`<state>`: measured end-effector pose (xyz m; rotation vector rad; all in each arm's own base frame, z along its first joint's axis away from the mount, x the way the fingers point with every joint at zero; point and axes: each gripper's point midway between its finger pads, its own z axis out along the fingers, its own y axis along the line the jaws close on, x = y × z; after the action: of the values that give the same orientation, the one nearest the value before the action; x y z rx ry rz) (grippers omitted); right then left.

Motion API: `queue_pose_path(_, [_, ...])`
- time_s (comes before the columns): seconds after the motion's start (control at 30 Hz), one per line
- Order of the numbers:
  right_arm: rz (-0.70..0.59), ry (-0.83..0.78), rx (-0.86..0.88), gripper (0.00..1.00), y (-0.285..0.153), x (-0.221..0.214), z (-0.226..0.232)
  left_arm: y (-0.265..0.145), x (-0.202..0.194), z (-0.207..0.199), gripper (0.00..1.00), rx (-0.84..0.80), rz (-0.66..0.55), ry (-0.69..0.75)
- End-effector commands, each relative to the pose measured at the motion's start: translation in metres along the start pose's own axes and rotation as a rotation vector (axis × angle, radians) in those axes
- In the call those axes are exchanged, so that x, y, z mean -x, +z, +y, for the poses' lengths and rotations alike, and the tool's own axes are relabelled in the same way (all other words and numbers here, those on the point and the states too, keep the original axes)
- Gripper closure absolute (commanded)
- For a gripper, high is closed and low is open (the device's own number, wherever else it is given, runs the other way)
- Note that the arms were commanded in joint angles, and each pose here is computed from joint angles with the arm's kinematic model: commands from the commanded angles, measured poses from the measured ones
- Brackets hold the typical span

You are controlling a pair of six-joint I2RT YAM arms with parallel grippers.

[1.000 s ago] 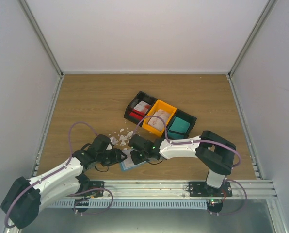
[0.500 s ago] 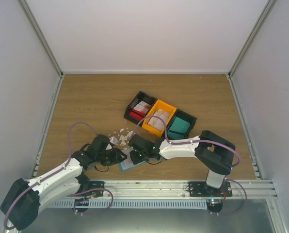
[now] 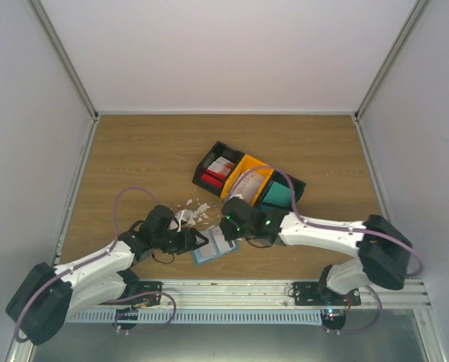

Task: Put the credit cards into the card holder
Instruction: Turn over the card slot in the card holder, then pick up the credit card from the storage box.

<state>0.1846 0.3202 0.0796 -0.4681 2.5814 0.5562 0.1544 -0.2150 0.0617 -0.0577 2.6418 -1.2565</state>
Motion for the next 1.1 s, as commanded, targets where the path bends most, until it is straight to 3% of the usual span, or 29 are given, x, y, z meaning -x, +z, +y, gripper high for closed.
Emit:
queue_pose_path(0.0, [-0.110,0.050,-0.143,0.67,-0.029,0.029,-0.050,0.007,0.014,-0.034,0.45,-0.134,-0.007,0.100])
queue_pose_path(0.23, [-0.187,0.099,-0.144,0.62,-0.056,0.053,-0.075,0.026,0.026,-0.055,0.40,-0.217,0.034,0.148])
queue_pose_path(0.63, [-0.200,0.098,-0.153,0.58,-0.061,0.064,-0.087,0.059,0.032,-0.039,0.36,-0.178,0.063,0.127])
queue_pose_path(0.77, [-0.241,0.015,-0.144,0.58,-0.076,0.089,-0.083,0.043,0.048,-0.051,0.34,-0.163,-0.039,0.178])
queue_pose_path(0.87, [-0.243,-0.120,-0.096,0.54,-0.083,0.112,-0.075,0.022,0.069,-0.061,0.22,-0.109,-0.171,0.236])
queue_pose_path(0.97, [-0.201,-0.208,-0.101,0.55,-0.078,0.132,-0.080,-0.002,0.087,-0.067,0.02,-0.060,-0.298,0.274])
queue_pose_path(1.07, [-0.130,-0.300,-0.101,0.54,-0.062,0.140,-0.078,-0.018,0.095,-0.065,0.01,-0.018,-0.379,0.289])
